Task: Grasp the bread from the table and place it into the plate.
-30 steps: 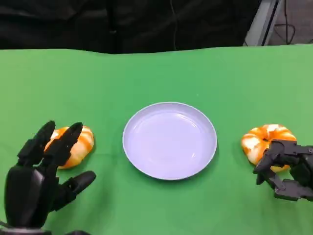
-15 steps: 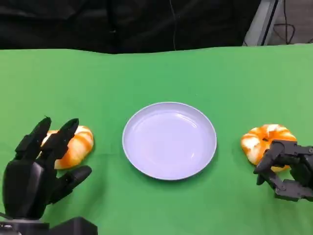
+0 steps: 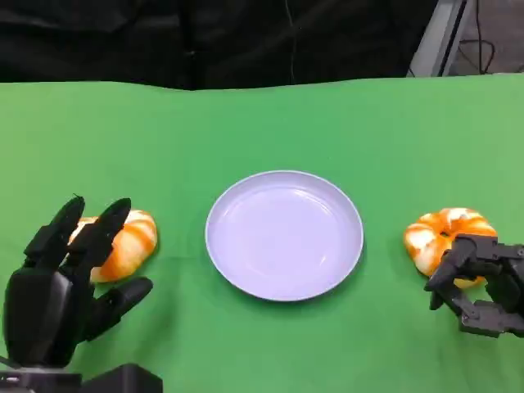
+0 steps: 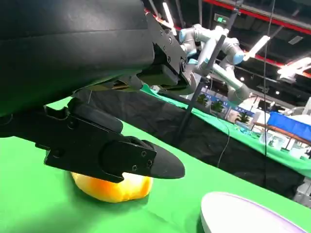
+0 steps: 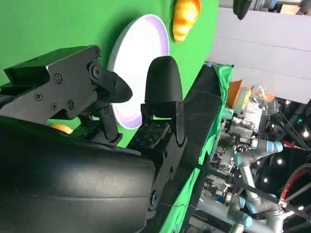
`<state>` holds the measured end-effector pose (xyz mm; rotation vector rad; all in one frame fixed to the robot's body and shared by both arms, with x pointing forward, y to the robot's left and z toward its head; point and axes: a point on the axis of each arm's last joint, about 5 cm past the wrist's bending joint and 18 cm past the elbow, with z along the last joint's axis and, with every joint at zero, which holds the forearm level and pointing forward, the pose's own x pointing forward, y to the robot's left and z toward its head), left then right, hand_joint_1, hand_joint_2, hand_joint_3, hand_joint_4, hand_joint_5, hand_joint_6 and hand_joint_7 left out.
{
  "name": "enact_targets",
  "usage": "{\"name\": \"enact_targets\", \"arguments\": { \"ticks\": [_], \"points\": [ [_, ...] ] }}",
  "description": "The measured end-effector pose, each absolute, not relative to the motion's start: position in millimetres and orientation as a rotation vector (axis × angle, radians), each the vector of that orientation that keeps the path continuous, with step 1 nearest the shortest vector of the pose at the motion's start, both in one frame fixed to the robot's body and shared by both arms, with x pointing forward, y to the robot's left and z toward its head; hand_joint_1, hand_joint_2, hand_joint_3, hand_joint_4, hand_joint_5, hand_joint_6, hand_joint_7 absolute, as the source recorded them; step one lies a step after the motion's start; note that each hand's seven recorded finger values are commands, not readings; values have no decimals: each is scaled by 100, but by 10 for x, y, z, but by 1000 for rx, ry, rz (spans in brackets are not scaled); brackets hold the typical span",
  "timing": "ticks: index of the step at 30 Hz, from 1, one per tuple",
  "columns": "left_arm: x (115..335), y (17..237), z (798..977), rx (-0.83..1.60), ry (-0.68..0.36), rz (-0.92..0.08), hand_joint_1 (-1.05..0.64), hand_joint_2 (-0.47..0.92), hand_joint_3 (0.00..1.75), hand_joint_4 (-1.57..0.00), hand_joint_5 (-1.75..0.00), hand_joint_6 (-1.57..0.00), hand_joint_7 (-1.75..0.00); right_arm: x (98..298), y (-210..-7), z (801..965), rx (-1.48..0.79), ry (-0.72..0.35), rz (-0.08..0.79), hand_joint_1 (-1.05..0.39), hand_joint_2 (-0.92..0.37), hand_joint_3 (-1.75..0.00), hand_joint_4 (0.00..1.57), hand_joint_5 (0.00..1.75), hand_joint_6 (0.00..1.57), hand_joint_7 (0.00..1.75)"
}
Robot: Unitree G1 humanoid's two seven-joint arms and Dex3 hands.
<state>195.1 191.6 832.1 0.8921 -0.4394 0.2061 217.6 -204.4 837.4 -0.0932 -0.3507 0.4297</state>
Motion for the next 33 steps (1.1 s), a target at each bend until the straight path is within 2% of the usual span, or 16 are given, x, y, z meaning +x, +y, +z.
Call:
{"name": "enact_targets", "arguments": {
  "ticks": [3,7,25,33],
  "points": [
    [2089,1980,8348,923,-387,198,-62,92,18,-27,-1,-38,0,2173,-2044,8373,-93,-352,429,8,-68,-92,84,148,86,113],
    [2214,2043,8440,932,-399,211,-62,92,18,-27,-1,-38,0,2169,-2046,8372,-93,-352,428,7,-66,-95,83,148,86,113],
    [2201,2024,8400,919,-378,190,-60,92,18,-28,0,-38,0,2170,-2048,8372,-92,-350,428,8,-67,-94,83,149,86,113],
    [2225,2025,8373,905,-332,150,-60,92,17,-29,0,-39,0,2171,-2046,8372,-91,-351,432,7,-67,-93,83,149,86,114]
  ]
}}
